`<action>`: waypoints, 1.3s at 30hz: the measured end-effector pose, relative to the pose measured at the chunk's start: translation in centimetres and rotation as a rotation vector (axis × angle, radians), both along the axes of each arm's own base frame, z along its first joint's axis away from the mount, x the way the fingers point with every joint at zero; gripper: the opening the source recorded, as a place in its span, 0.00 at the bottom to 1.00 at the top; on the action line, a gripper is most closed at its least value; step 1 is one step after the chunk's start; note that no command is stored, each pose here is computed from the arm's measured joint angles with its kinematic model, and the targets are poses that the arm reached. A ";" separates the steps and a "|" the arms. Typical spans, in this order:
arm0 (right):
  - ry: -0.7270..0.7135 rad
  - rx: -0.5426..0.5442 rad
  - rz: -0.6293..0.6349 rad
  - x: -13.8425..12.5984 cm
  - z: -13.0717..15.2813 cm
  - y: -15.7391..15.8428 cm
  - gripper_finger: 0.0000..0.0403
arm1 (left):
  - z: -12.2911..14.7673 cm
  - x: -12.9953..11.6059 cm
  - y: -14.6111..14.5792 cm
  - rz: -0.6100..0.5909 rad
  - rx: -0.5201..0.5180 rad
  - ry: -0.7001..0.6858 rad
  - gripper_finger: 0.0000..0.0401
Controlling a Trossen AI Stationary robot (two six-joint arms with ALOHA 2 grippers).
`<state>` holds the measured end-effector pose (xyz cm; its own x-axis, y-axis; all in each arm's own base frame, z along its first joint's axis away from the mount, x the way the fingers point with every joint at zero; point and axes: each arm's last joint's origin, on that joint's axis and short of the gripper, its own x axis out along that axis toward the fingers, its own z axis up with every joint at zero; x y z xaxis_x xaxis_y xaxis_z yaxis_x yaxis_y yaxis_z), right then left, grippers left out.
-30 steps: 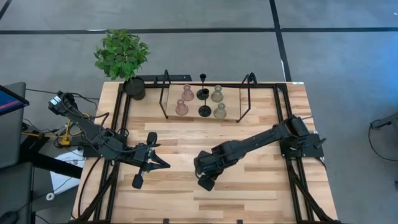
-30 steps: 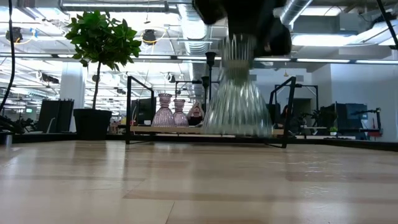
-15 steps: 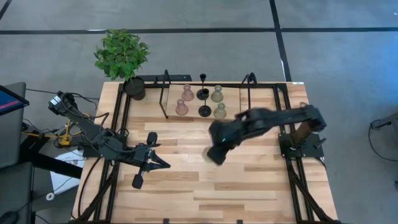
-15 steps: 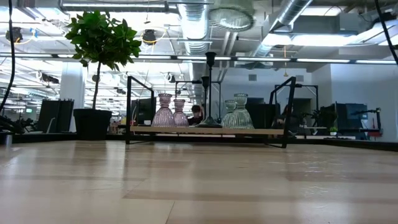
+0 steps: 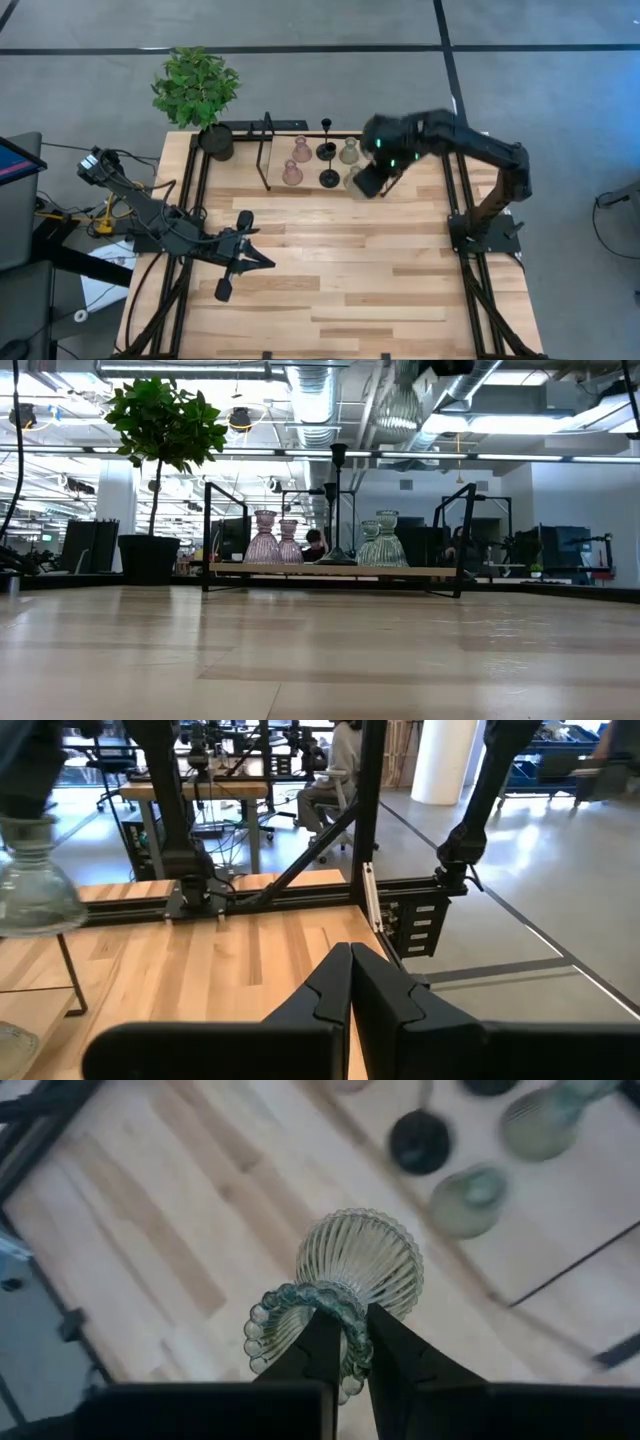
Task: Pick & Place candle stick holders
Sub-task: Put the green candle holder on the shelf
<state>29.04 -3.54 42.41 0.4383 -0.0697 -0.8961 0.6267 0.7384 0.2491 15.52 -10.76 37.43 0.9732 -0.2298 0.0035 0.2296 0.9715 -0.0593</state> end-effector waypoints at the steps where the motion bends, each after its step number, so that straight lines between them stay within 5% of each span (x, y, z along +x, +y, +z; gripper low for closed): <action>1: 0.005 -0.004 0.005 -0.2 0.0 -1.1 0.04 | 0.0 0.0 0.0 0.002 0.000 0.000 0.02; 14: 0.112 -0.019 -0.021 -2.5 -2.1 -12.4 0.04 | 0.0 0.0 0.0 0.002 0.001 0.000 0.02; 27: 0.288 0.081 0.009 1.2 -9.3 -17.7 0.04 | 0.0 0.0 0.0 0.004 0.000 0.000 0.02; 39: 0.374 0.089 0.010 2.4 -13.1 -20.3 0.04 | 0.0 0.0 0.0 0.005 0.000 0.000 0.02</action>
